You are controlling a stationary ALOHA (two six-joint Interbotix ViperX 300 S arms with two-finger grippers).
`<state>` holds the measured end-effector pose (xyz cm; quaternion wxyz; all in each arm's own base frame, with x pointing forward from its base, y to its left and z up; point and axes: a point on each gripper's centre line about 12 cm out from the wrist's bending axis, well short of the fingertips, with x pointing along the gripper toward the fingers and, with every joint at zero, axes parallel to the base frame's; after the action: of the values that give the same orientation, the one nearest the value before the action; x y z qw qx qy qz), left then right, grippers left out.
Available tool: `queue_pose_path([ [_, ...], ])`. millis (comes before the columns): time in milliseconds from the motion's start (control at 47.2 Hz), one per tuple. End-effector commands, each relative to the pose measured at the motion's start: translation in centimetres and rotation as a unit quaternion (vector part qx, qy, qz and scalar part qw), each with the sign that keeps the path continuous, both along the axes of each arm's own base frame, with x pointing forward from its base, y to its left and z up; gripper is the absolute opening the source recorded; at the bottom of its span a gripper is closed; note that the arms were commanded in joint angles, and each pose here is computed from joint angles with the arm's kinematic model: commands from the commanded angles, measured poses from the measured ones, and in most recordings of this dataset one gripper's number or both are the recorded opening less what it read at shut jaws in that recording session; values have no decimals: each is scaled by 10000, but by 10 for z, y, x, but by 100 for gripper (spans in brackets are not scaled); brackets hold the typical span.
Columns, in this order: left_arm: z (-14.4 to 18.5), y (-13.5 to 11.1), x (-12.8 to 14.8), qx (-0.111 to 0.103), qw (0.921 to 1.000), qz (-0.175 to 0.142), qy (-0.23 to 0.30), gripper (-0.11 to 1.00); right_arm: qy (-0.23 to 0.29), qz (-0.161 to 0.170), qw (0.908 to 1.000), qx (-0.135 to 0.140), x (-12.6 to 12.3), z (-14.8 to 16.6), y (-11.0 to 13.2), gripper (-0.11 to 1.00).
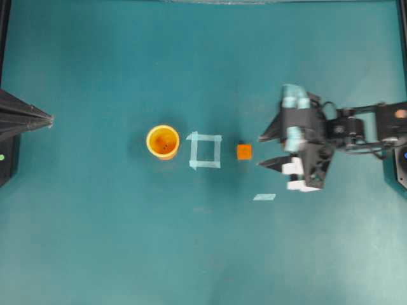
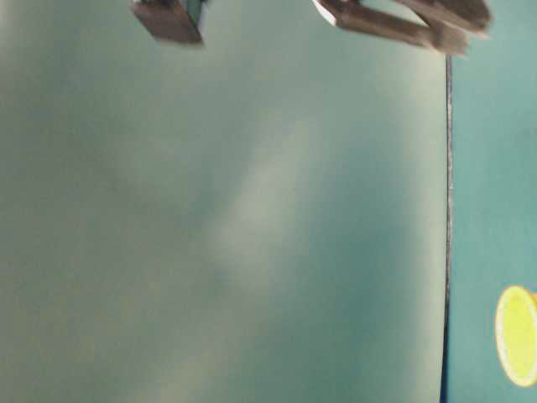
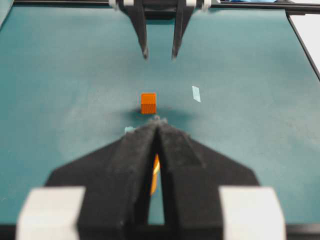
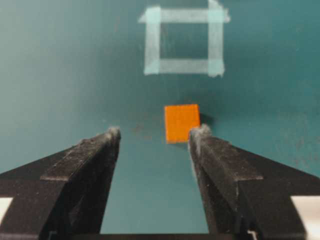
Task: Move the block to the left with right arm.
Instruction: 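Move the open right gripper left over the orange cube, then lower the right gripper and close it on the orange cube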
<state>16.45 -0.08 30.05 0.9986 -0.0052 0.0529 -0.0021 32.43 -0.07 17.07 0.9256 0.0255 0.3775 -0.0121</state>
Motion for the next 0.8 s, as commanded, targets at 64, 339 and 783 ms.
queue_pose_path([
  [64,14,0,1,22,9999,-8,-169,0,139,22,9999,-78,22,-7,-3,61],
  [339,16,0,0,37,9998,-1,-200,0,468,-8,9989,-78,34,-33,-6,61],
  [783,15,0,0,113,9998,-15,-185,0,551,-104,9982,-206,32,-39,-22,61],
])
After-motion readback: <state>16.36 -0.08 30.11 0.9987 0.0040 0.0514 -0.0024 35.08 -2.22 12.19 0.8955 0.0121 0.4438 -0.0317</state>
